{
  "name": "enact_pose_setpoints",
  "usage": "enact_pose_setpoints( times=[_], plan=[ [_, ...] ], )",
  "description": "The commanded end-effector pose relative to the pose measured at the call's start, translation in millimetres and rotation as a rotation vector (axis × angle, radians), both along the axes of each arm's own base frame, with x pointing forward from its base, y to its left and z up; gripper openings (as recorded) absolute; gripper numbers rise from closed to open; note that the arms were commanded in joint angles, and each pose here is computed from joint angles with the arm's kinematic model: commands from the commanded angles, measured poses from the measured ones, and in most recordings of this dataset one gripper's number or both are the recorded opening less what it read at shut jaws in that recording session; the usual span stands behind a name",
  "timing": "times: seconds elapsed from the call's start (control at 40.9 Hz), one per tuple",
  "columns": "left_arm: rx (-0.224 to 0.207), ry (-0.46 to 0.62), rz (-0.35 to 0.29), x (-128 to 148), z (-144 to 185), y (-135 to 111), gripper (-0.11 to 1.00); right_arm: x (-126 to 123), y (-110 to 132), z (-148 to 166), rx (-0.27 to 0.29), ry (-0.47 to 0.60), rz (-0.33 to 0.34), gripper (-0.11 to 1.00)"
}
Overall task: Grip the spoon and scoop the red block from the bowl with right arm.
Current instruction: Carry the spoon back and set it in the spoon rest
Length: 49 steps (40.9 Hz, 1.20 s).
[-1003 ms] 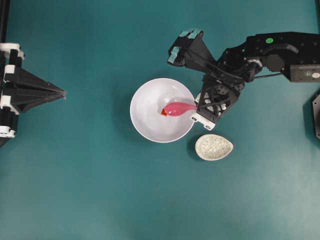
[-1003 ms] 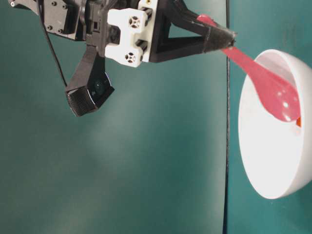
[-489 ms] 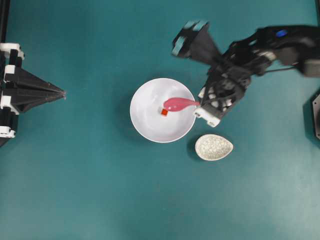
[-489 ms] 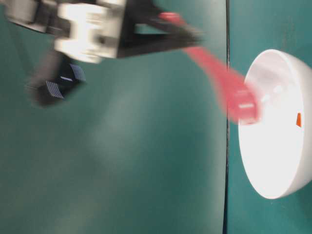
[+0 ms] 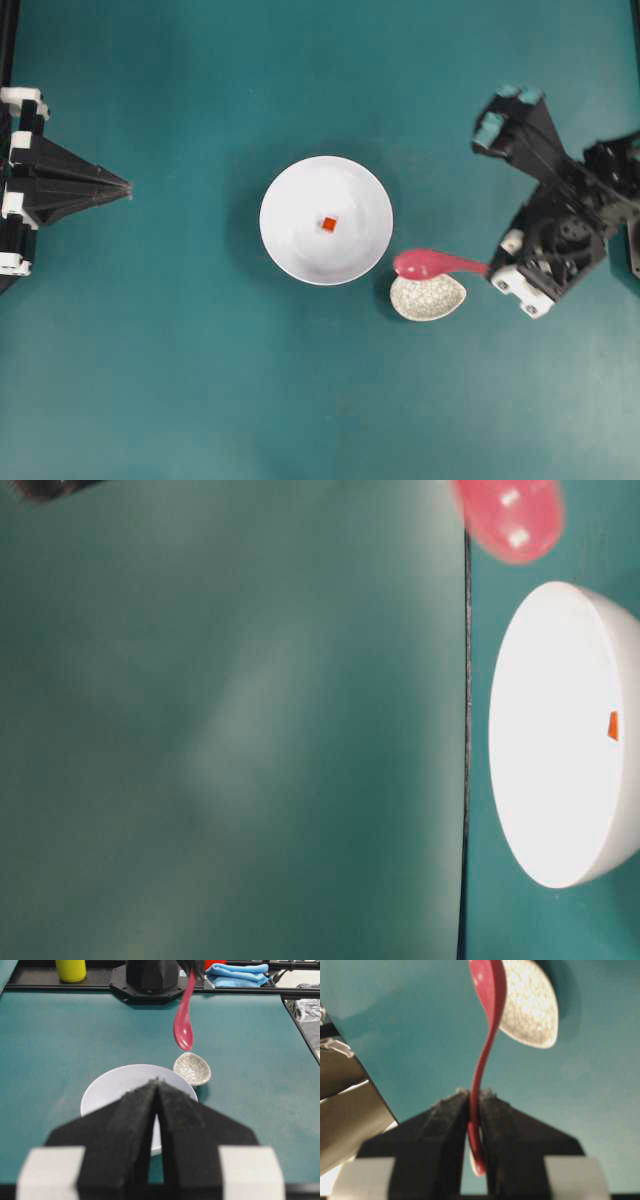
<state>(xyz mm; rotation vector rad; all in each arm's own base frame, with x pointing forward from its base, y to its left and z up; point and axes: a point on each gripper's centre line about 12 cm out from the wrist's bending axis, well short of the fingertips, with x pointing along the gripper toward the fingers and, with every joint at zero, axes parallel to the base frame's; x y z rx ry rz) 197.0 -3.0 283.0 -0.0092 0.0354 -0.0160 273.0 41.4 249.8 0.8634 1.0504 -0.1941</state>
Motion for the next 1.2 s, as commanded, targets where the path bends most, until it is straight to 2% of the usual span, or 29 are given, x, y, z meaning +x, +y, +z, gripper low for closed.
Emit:
enact_pose_setpoints(
  times=[0.0, 0.171, 0.416, 0.783, 0.88, 0.954, 1.076, 1.174],
  plan=[
    [0.003, -0.028, -0.002, 2.7, 10.3, -0.4, 0.0, -6.1, 8.3, -8.7, 0.014, -0.042, -0.014, 0.13],
    [0.004, -0.026, -0.002, 2.6, 9.7, -0.4, 0.0, -15.5, 13.4, -38.8, 0.012, -0.034, -0.024, 0.13],
    [0.003, -0.026, -0.004, 2.6, 9.7, -0.7, 0.0, -24.2, 12.4, -63.1, -0.007, 0.026, -0.017, 0.13],
    [0.0, -0.026, -0.002, 2.6, 9.7, -0.4, 0.0, -25.8, 10.3, -71.6, -0.043, 0.055, 0.006, 0.15],
    [0.0, -0.028, -0.002, 2.7, 10.3, -0.4, 0.0, -27.2, 10.4, -71.5, -0.051, 0.061, 0.015, 0.24],
    [-0.004, -0.028, -0.003, 2.7, 10.3, -0.7, 0.0, -28.3, 9.6, -72.3, -0.064, 0.069, 0.025, 0.37],
    [-0.007, -0.027, -0.002, 2.7, 10.3, -0.4, 0.0, -30.8, 5.6, -74.1, -0.139, 0.078, 0.076, 0.59],
    [-0.016, -0.026, -0.002, 2.6, 9.7, -0.4, 0.0, -38.2, 3.7, -75.0, -0.176, 0.144, 0.112, 0.65]
  ],
)
